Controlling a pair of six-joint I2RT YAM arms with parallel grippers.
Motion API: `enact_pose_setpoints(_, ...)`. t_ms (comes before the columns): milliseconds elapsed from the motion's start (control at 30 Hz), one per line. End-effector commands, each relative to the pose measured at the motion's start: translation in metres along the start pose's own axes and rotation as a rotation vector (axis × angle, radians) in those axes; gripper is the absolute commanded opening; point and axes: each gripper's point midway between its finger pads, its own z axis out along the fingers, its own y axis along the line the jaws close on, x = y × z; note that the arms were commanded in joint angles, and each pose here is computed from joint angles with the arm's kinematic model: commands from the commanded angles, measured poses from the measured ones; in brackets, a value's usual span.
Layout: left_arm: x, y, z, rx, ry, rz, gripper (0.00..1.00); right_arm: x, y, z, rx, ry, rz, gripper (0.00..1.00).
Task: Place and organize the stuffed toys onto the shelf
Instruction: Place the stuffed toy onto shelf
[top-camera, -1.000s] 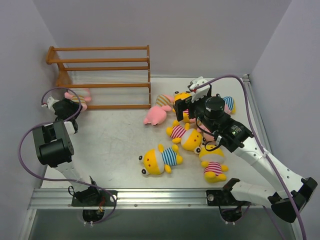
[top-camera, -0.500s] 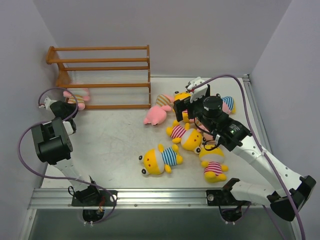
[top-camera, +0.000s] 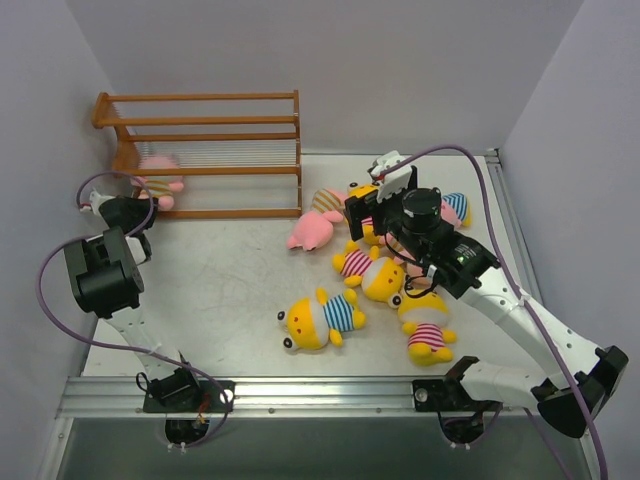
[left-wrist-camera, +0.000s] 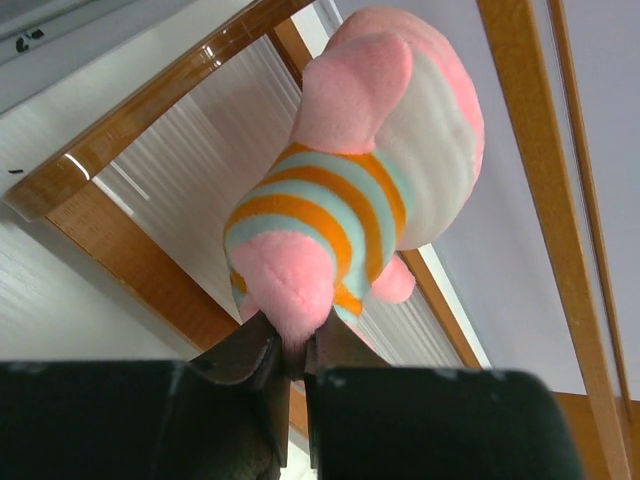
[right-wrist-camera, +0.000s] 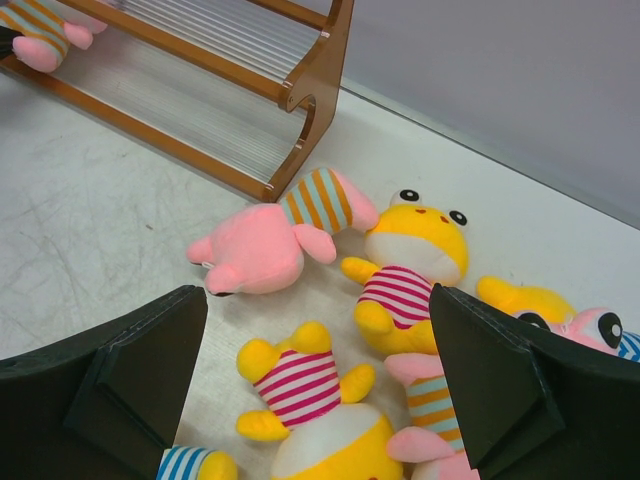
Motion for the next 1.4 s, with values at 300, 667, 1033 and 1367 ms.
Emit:
enact_pose_setpoints(300,-0.012,-0.005,-0.003,0.051,-0.033,-0.093,0.03,-0.022,-0.001,-0.002,0.005,-0.055,-0.003,1.0)
enact_pose_setpoints(667,-0.02,-0.006,0.0,0.04,-0.012,-0.08,0.44,-0.021,-0.001,-0.003,0.002,-0.055,-0.004,1.0)
enact_pose_setpoints(1033,-0.037,-0.015,-0.021,0.028,-0.046,-0.074,0.71,-0.026,0.0,-0.012,-0.01,-0.079,0.011,1.0)
enact_pose_setpoints(1367,-0.044,-0.023,-0.055,-0.008,-0.037,-0.093,0.88,-0.032,0.0,-0.019,-0.016,-0.097,0.045,1.0)
